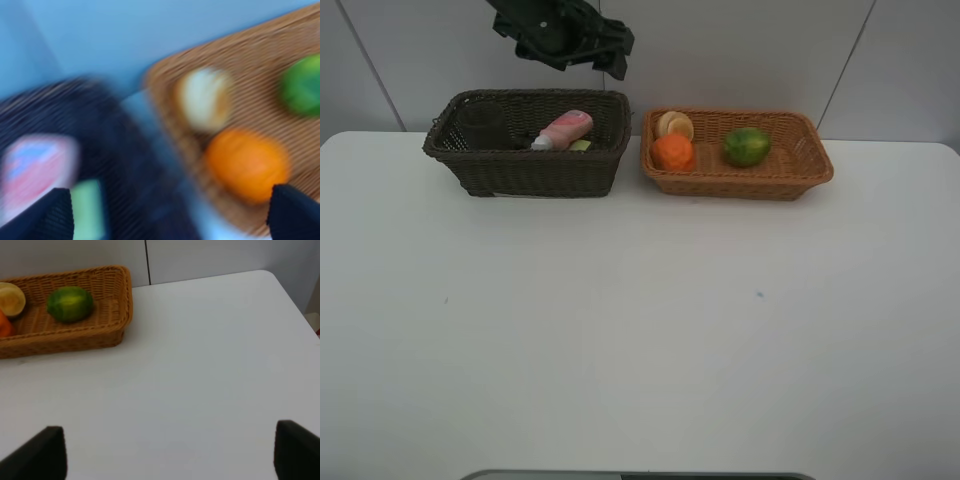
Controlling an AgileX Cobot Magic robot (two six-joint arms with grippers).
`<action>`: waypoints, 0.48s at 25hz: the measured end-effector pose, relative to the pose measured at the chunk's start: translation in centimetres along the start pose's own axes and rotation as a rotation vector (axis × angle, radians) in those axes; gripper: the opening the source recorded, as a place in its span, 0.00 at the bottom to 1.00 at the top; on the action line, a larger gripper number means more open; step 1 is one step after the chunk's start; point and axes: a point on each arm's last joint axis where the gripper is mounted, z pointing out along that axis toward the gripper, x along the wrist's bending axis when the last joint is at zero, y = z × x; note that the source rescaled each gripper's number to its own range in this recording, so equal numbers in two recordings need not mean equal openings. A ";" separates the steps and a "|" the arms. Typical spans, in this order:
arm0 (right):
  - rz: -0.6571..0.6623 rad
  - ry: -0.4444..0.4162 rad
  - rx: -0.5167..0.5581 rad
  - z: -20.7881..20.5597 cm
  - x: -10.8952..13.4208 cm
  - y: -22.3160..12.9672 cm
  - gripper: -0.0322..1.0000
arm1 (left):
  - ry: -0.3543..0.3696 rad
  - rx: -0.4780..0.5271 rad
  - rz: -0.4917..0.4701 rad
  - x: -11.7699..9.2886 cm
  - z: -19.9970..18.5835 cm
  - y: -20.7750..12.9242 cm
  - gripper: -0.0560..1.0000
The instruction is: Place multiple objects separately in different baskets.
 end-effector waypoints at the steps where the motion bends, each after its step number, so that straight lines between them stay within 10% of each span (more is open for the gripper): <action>1: 0.000 0.000 0.000 0.0 0.0 0.0 0.76 | 0.019 0.009 -0.012 1.1 -1.1 -0.6 1.00; 6: 0.000 0.000 0.000 0.0 0.0 0.0 0.76 | 0.129 0.034 -0.121 6.5 -9.1 -6.2 1.00; 12: 0.000 0.000 0.000 0.0 0.0 0.0 0.76 | 0.189 0.040 -0.179 7.7 -15.4 -10.4 1.00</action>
